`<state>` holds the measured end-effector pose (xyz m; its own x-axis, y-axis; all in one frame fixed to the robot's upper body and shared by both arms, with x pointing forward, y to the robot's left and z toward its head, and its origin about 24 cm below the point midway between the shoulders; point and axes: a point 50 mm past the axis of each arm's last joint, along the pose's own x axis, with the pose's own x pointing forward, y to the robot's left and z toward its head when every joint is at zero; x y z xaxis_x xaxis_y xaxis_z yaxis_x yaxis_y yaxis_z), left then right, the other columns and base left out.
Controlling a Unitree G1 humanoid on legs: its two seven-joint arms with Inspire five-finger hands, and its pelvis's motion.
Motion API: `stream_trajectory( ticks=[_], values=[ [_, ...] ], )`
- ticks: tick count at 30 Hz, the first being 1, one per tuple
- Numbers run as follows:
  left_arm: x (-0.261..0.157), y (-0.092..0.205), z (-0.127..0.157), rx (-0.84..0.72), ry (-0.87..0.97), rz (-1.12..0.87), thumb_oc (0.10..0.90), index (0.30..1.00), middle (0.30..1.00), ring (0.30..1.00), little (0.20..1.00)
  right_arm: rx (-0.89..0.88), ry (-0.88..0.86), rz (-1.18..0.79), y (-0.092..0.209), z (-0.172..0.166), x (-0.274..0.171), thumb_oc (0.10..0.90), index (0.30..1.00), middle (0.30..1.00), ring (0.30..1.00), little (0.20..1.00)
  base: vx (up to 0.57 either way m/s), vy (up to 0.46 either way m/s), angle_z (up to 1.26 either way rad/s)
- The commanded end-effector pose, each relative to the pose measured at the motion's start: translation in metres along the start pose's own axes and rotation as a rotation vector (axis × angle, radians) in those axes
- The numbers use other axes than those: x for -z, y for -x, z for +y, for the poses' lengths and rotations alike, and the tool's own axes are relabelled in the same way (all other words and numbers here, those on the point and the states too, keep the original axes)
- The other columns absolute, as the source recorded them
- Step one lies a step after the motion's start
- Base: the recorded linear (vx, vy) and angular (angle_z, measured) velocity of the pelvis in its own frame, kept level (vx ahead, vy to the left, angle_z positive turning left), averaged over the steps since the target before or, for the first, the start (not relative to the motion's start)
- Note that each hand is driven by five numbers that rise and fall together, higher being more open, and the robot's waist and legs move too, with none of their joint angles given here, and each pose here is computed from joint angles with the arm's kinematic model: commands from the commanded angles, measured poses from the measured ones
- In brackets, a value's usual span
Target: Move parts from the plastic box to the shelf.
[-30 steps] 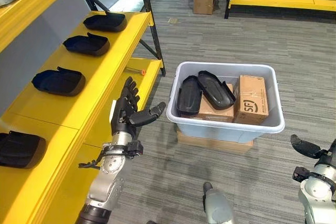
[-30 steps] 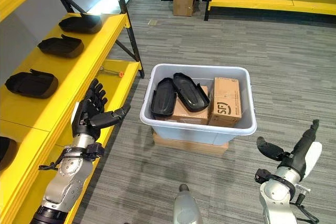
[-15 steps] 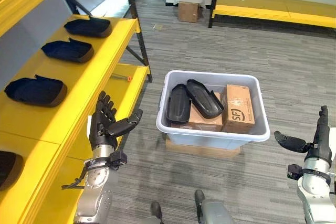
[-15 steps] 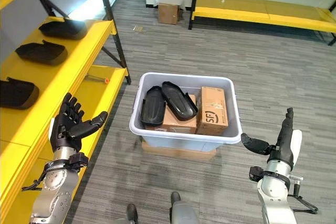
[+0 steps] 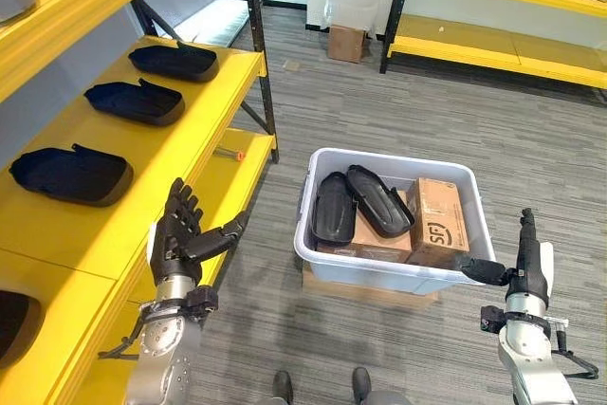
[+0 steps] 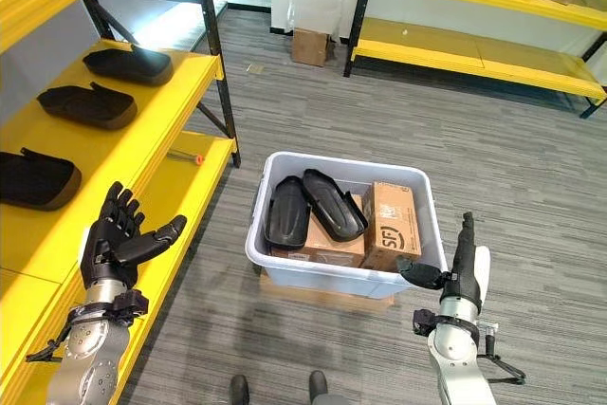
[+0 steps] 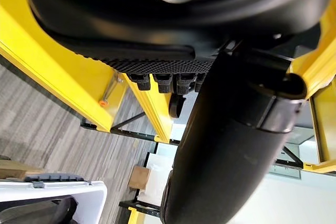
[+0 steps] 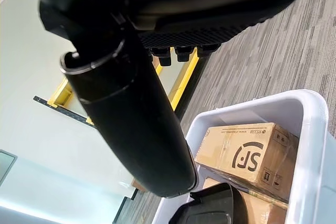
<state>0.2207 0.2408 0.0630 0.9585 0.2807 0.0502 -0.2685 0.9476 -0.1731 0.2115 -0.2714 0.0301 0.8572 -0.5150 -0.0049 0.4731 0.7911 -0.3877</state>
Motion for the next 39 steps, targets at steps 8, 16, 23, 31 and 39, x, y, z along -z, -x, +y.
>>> stream_trajectory(
  ticks=[8,16,23,31,39],
  values=[
    [-0.046,-0.004,0.003,0.05,0.002,-0.246,0.9,1.0,1.0,1.0,1.0,0.143,0.088,-0.289,-0.029,-0.024,-0.061,0.9,1.0,1.0,1.0,1.0,0.09,0.171,-0.06],
    [-0.042,0.0,0.016,-0.03,0.025,-0.215,0.9,1.0,1.0,1.0,1.0,0.121,0.181,-0.397,-0.034,-0.022,-0.075,0.9,1.0,1.0,1.0,1.0,0.03,0.066,-0.54],
    [-0.06,-0.001,0.001,0.142,0.026,-0.313,0.9,1.0,1.0,1.0,1.0,0.122,0.231,-0.411,-0.032,-0.025,-0.073,0.9,1.0,1.0,1.0,1.0,0.13,-0.246,0.13],
    [-0.055,0.012,0.009,0.179,-0.013,-0.286,0.9,1.0,1.0,1.0,1.0,0.065,0.227,-0.359,-0.021,-0.027,-0.058,0.9,1.0,1.0,1.0,1.0,0.06,-0.258,0.37],
    [-0.054,0.019,0.019,0.131,0.035,-0.275,0.9,1.0,1.0,1.0,1.0,0.041,0.274,-0.418,-0.028,-0.026,-0.069,0.9,1.0,1.0,1.0,1.0,0.04,-0.111,-0.03]
  ],
)
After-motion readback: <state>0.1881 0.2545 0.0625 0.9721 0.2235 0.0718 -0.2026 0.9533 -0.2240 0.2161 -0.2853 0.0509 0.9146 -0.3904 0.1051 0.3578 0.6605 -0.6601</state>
